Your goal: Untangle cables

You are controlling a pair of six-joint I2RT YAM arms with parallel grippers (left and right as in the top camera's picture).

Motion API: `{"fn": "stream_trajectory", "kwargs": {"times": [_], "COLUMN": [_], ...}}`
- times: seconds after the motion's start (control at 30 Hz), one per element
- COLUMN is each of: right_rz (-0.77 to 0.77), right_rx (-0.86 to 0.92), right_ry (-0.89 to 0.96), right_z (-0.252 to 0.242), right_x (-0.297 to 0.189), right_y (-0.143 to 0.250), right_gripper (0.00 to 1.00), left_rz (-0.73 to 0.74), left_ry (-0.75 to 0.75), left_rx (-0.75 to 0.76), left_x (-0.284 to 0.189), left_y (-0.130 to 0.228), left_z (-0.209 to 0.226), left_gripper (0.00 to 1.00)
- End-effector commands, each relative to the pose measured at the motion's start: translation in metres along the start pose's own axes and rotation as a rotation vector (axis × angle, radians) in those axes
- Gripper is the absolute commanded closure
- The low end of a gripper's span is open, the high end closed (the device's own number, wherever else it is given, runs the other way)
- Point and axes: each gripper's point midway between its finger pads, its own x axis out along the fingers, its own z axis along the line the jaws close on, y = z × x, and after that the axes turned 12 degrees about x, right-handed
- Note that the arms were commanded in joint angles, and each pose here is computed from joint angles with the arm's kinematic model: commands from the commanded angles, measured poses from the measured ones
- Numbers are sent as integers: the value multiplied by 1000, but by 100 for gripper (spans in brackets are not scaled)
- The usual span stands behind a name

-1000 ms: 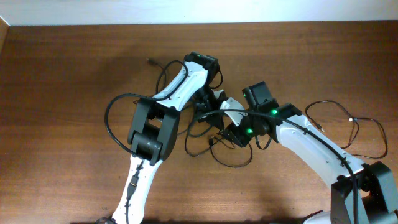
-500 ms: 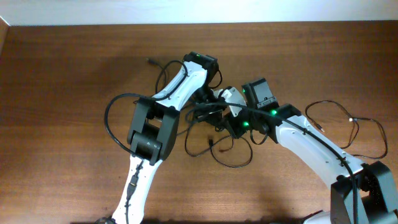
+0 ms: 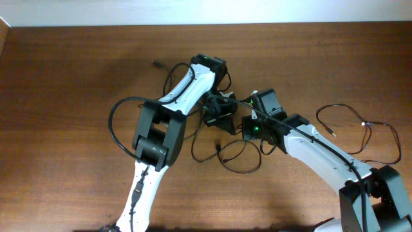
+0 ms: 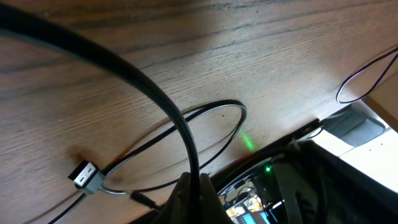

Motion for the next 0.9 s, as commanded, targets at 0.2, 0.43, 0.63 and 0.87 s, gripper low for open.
{"fn": "stream_trajectory", "kwargs": {"times": [0.2,0.43,0.63,0.87], "right_rz": [74,188,252,306], "right_rx": [33,-291,-308,-283], "right_ry": [-86,-476,-477,-488], "right_z": [-33,24,20,19], "right_x": [-3,-24,-27,-31], "right_y": [-9,22,38,50], "right_gripper": [90,68,64,56], "left_rz": [33,33,33,33], "left_ry": [5,5,5,5], "left_rx": [36,36,36,36], "left_x": [-2,-2,-2,-2], "left_y": [7,7,7,7], "left_z": [6,6,5,6], "left_gripper": [100,100,100,100]}}
